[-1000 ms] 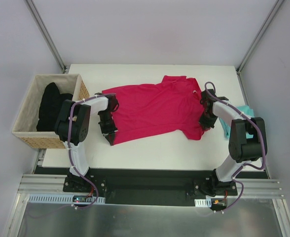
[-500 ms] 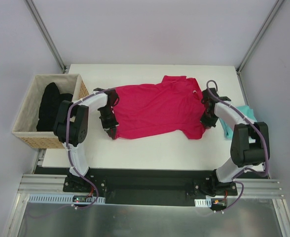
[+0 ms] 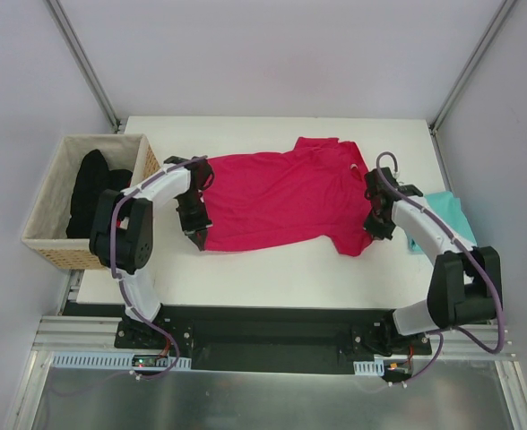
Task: Fold and stack the t-shirts
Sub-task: Grap the side of the flattened tshirt closest away from the robot with both arms
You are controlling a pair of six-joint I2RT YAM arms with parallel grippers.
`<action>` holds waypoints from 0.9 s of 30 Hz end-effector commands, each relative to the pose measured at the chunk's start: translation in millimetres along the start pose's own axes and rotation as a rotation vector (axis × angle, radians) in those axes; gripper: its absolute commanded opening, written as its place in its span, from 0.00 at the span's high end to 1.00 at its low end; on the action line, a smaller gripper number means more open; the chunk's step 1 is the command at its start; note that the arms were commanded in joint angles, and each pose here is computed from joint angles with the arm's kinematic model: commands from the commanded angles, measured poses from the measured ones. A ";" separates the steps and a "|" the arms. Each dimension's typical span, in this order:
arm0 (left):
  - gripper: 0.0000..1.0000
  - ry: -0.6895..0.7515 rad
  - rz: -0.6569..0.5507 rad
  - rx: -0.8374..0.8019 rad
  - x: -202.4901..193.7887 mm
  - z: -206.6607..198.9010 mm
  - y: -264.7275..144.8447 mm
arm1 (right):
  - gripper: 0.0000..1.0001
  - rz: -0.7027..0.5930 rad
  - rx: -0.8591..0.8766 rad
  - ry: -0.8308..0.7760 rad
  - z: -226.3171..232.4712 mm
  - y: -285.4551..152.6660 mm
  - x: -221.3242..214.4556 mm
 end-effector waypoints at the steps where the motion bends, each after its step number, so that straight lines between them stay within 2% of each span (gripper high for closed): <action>1: 1.00 0.022 -0.019 0.025 -15.3 14.4 -13.9 | 0.99 -0.047 -0.019 0.044 -14.1 -20.5 -4.6; 16: 1.00 0.054 -0.034 0.042 -23.9 25.3 -18.4 | 0.99 -0.101 -0.032 0.118 -38.4 -42.1 -25.6; 27: 1.00 0.050 -0.058 0.035 -16.8 20.7 -28.8 | 0.99 -0.091 -0.028 0.080 -24.4 -38.2 -15.9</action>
Point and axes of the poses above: each gripper's point midway between its finger pads, its own y axis out along the fingers, its own z axis along the line the jaws close on, x = y × z, the point moved 7 cm from there along -y, back along the fingers, and after that the axes turned 3 degrees about y, right-handed, at the moved point
